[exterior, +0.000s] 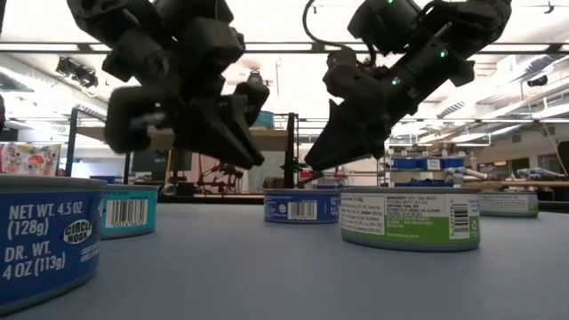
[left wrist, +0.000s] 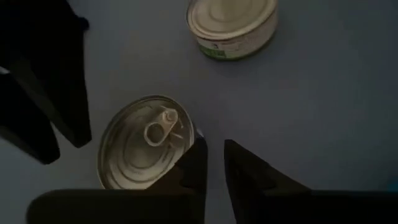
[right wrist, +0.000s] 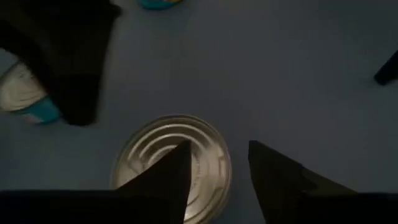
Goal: Stack canned seafood by type on shelf
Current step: Put the blue tuna can on the shelf aligned with the other blue tuna cans
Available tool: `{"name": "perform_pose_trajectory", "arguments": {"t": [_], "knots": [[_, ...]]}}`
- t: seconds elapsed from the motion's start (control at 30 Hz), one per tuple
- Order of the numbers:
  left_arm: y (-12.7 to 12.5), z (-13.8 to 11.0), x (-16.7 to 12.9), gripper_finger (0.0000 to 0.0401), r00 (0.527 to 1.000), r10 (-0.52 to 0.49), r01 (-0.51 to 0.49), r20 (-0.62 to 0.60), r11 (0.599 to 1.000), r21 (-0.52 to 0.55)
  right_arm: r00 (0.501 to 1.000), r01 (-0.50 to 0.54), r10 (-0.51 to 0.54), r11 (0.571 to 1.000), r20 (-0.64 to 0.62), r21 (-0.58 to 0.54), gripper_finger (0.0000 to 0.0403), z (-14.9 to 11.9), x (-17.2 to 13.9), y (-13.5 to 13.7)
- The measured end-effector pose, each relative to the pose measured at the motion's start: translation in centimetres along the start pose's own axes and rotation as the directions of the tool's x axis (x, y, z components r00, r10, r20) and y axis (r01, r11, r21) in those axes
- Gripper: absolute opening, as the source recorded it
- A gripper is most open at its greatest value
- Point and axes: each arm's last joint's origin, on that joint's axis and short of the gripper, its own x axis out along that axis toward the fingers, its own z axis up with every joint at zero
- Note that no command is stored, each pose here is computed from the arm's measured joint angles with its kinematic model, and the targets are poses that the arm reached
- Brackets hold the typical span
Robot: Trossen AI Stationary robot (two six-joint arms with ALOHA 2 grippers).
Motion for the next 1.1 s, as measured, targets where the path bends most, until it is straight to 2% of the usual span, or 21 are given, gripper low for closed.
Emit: {"name": "perform_pose_trajectory", "arguments": {"t": [0.17, 0.4, 0.53, 0.67, 0.83, 0.93, 1.1], "knots": [[0.0, -0.7, 1.1, 0.0075, 0.995, 0.082, -0.079, -0.065, 0.996, 0.039, 1.0, -0.018, 0.018, 0.999, 0.004, -0.049, 0.0174, 0.2, -1.0, 0.6], [-0.3, -1.1, 2.8, 0.0075, 0.994, 0.1, -0.093, -0.044, 0.985, 0.146, 1.0, 0.013, -0.011, 0.994, 0.016, -0.112, 0.0172, 0.2, -1.8, 1.2], [-0.4, -1.4, 3.0, 0.0073, 0.992, 0.11, -0.097, -0.063, 0.98, 0.172, 1.0, 0.022, -0.022, 0.993, 0.006, -0.118, 0.0171, 0.1, -1.8, 1.1], [-0.4, -1.6, 3.1, 0.0055, 0.984, 0.149, -0.131, -0.094, 0.975, 0.177, 1.0, 0.023, -0.022, 0.992, 0.008, -0.123, 0.0171, 0.1, -1.8, 1.1], [-0.3, -1.6, 3.1, 0.0012, 0.981, 0.166, -0.146, -0.104, 0.973, 0.176, 1.0, 0.023, -0.022, 0.992, 0.008, -0.124, 0.017, 0.1, -1.8, 1.1], [-0.3, -1.6, 3.1, 0.0006, 0.975, 0.188, -0.164, -0.118, 0.969, 0.187, 1.0, 0.019, -0.018, 0.991, 0.009, -0.131, 0.017, 0.1, -1.8, 1.2], [-0.1, -1.3, 3.1, 0.0003, 0.965, 0.213, -0.18, -0.15, 0.962, 0.205, 1.0, 0.001, 0.0, 0.968, 0.005, -0.25, 0.0174, -0.4, -2.1, 2.2]]}}
